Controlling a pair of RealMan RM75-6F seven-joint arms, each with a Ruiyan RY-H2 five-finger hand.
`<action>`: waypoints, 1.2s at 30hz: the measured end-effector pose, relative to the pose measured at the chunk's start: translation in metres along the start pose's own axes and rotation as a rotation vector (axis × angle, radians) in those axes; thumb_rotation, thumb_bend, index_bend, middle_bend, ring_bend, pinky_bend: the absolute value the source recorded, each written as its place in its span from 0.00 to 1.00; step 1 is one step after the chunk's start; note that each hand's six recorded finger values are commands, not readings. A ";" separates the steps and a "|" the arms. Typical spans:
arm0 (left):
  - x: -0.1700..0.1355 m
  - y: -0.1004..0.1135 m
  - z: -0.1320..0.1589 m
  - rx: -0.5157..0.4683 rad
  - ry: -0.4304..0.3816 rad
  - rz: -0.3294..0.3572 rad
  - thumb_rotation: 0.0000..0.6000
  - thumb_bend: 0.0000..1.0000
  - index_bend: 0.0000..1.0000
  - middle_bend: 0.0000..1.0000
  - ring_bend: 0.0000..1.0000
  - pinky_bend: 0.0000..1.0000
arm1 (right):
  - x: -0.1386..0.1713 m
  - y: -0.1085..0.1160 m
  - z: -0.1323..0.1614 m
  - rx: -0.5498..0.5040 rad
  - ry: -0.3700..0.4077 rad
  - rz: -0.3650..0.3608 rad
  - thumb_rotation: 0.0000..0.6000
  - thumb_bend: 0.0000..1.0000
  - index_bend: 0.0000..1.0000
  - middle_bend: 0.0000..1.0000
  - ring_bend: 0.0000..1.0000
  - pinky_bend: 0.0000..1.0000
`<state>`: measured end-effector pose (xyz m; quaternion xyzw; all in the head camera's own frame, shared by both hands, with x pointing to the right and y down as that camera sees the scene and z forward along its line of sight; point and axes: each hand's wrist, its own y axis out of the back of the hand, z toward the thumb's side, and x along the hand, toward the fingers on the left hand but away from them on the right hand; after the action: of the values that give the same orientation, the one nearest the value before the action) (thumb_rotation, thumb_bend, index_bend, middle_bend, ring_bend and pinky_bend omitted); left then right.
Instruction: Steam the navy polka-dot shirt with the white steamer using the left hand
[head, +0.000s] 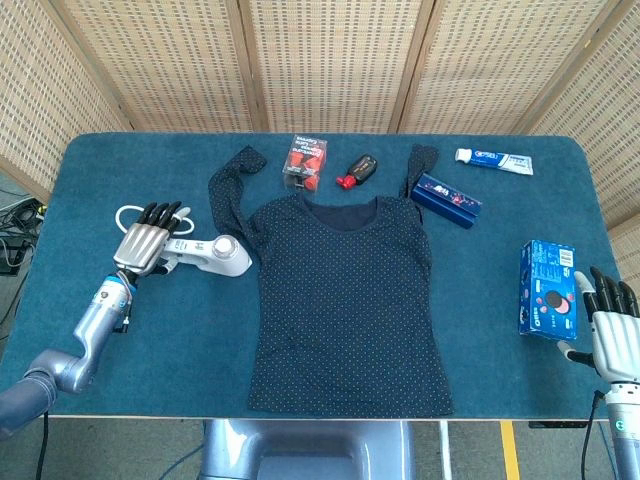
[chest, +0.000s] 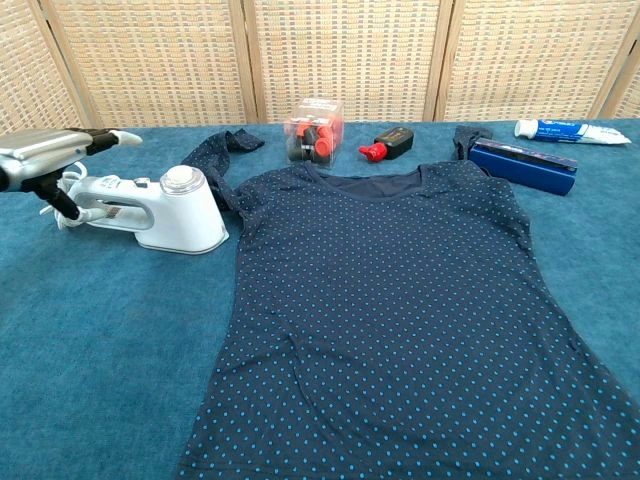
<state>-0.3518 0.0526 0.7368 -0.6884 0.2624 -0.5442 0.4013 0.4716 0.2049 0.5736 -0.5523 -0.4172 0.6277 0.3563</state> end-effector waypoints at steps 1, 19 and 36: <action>0.003 0.000 0.003 -0.007 -0.003 0.002 1.00 0.34 0.00 0.00 0.00 0.00 | 0.000 0.000 0.000 0.000 0.000 0.001 1.00 0.00 0.00 0.00 0.00 0.00; 0.041 -0.007 0.029 0.051 -0.022 -0.029 1.00 0.33 0.00 0.00 0.00 0.00 | 0.001 0.002 0.000 -0.009 0.005 -0.005 1.00 0.00 0.01 0.00 0.00 0.00; 0.048 -0.006 0.043 -0.015 -0.055 0.027 1.00 0.48 0.61 0.50 0.40 0.39 | 0.001 0.002 0.000 -0.005 0.003 -0.002 1.00 0.00 0.01 0.00 0.00 0.00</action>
<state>-0.2978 0.0289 0.7637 -0.7026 0.2645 -0.5177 0.4103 0.4713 0.2049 0.5719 -0.5536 -0.4190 0.6254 0.3562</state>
